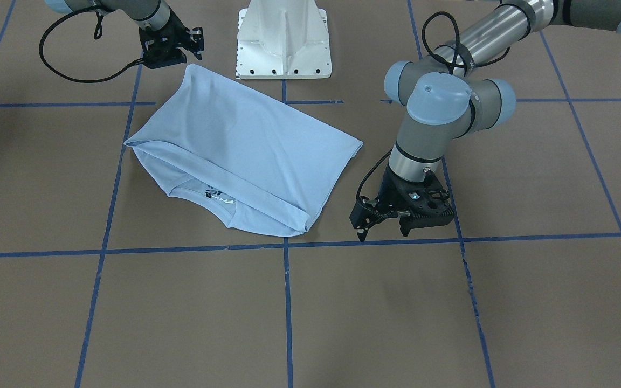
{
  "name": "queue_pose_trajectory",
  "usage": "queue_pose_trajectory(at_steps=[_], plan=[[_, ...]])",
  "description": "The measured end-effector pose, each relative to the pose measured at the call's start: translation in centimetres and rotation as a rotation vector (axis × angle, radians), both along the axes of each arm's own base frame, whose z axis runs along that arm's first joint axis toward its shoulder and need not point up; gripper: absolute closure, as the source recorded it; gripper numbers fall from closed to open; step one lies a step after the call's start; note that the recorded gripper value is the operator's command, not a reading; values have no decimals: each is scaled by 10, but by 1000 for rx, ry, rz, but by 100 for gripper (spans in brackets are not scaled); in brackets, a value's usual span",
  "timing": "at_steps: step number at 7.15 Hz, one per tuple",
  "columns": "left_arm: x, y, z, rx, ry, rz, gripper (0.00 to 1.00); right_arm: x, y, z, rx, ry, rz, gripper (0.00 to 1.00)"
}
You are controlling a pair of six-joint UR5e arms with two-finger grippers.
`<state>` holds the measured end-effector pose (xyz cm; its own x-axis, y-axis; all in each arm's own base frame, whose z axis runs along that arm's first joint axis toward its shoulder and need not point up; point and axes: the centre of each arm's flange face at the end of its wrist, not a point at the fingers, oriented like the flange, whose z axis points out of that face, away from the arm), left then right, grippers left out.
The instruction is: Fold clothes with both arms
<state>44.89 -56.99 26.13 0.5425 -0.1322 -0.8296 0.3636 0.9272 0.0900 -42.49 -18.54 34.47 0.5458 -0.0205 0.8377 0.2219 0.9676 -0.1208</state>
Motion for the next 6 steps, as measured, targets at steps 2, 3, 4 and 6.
queue_pose_trajectory(at_steps=[2,3,4,6], plan=[[2,45,5,-52,51,32,2,15,-47,-20,16,-44,113,0],[10,74,10,-108,75,36,6,25,-74,-30,32,-63,183,0],[26,103,13,-186,93,33,9,36,-98,-39,55,-76,258,0],[53,164,16,-325,115,23,15,51,-128,-49,84,-89,353,0]])
